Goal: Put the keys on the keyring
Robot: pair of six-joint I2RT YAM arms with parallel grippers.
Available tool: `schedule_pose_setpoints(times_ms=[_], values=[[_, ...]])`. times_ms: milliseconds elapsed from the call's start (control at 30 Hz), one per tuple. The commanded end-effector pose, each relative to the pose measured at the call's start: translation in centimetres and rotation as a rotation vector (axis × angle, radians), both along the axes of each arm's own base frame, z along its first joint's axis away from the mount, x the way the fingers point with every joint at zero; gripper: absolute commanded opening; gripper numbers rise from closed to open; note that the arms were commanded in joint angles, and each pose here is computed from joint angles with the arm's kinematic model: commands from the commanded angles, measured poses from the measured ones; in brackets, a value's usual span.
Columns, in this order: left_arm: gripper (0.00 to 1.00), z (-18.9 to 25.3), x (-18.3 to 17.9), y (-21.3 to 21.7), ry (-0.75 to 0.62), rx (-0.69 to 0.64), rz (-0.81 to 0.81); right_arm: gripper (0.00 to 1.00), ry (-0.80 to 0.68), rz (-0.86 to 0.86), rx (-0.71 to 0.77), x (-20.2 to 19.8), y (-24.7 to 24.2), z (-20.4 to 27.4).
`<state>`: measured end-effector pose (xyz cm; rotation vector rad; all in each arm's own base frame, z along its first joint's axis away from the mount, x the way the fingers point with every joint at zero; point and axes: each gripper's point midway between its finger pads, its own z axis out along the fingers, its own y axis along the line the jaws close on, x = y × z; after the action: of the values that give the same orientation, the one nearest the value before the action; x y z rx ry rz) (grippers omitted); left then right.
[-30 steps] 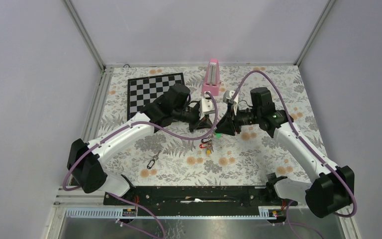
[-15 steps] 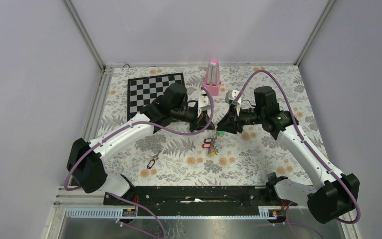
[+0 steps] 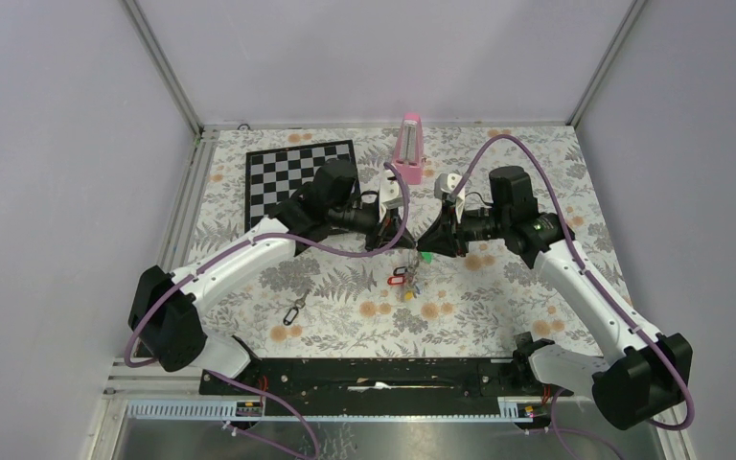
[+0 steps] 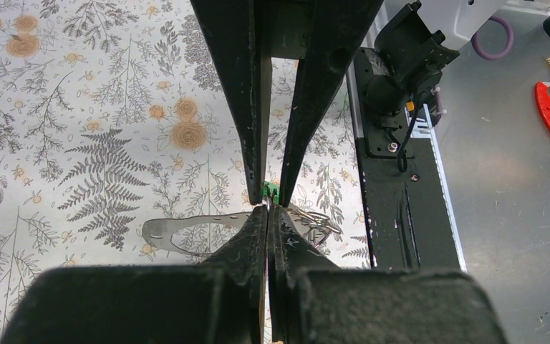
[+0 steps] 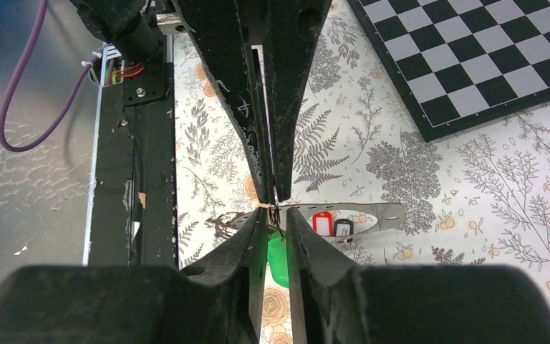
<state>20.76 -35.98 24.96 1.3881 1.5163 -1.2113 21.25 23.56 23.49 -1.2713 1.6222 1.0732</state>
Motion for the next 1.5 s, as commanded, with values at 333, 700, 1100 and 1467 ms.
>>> schedule_pose_setpoints(times_ms=[333, 700, 1100, 1467], values=[[0.0, 2.7, 1.0, 0.6, -0.099, -0.087, 0.006, 0.0, -0.036, 0.019, -0.026, -0.1, -0.1, 0.9], [0.52, 2.4, 1.7, 0.2, -0.199, -0.087, -0.036, 0.0, -0.058, -0.058, -0.239, 0.6, -1.8, 0.1], [0.51, 1.8, 0.8, -1.5, -0.172, -0.133, -0.103, 0.0, -0.044, -0.06, -0.234, 0.4, -1.4, 0.1], [0.41, 0.7, 0.5, -1.9, -0.175, -0.145, -0.141, 0.0, -0.037, -0.056, -0.21, 0.1, -1.1, 0.3]])
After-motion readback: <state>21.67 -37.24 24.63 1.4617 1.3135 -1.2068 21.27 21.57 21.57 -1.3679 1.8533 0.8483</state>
